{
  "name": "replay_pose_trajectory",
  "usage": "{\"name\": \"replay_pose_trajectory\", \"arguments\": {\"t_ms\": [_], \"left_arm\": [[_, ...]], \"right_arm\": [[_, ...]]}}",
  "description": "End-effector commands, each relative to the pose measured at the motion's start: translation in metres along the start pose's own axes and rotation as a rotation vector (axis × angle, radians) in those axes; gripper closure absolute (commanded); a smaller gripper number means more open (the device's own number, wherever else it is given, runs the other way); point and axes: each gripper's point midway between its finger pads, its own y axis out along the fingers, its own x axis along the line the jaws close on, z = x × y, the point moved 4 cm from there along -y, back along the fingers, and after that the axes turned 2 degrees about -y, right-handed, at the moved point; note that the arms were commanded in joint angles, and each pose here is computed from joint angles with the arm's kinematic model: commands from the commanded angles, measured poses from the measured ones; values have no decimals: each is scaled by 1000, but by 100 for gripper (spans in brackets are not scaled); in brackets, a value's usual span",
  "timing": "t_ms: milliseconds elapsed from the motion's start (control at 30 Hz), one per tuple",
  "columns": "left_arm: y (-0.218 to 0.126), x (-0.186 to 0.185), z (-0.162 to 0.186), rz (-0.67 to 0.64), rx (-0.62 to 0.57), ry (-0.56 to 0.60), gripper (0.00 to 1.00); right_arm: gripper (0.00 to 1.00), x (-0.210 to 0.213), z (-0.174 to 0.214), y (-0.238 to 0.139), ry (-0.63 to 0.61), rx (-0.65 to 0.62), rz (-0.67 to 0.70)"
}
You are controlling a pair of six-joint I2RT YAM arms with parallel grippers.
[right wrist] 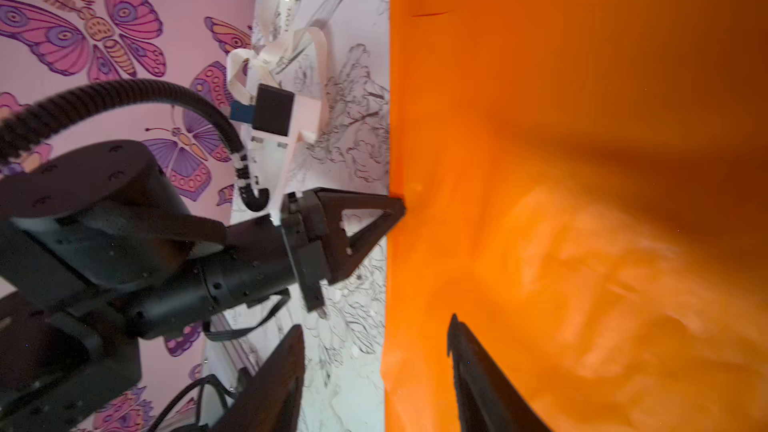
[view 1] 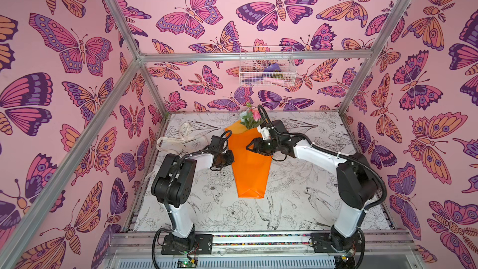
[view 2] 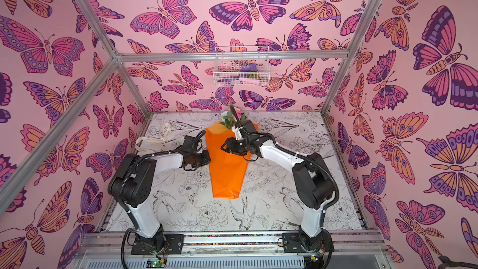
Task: Tie the bouquet of fake flowers
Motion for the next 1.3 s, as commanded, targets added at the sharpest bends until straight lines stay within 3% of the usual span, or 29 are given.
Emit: {"name": "replay_pose_trajectory", "arguments": {"t_ms": [0, 200, 400, 567, 600, 700, 833, 1000, 1133, 1267], "left_arm": [[8, 6, 12, -22, 60, -3, 92], [10, 7, 13, -23, 66, -4, 93], [10, 6, 14, -23, 68, -5, 93], [9, 4, 13, -11, 68, -8, 93], [8, 3, 13, -5, 68, -10, 91], [3, -5, 9, 31, 63, -20, 69], [-6, -18, 4, 94, 43, -43, 49], [-14, -24, 0, 112, 19, -58, 37], [-7, -25, 4, 129, 45, -67, 39], [2, -18, 9, 107, 61, -77, 65]], "right_arm": [[34, -51, 11, -18, 71, -20, 208], [26, -96, 24, -30, 166, -48, 317], [28, -107, 29, 5, 211, -4, 181], [31, -119, 32, 30, 232, 26, 160], [32, -122, 33, 34, 235, 31, 160], [35, -128, 38, 41, 245, 47, 166], [37, -133, 42, 43, 242, 57, 186], [39, -135, 43, 42, 229, 61, 213], [38, -131, 42, 44, 219, 61, 214], [38, -127, 42, 47, 228, 68, 196]]}}
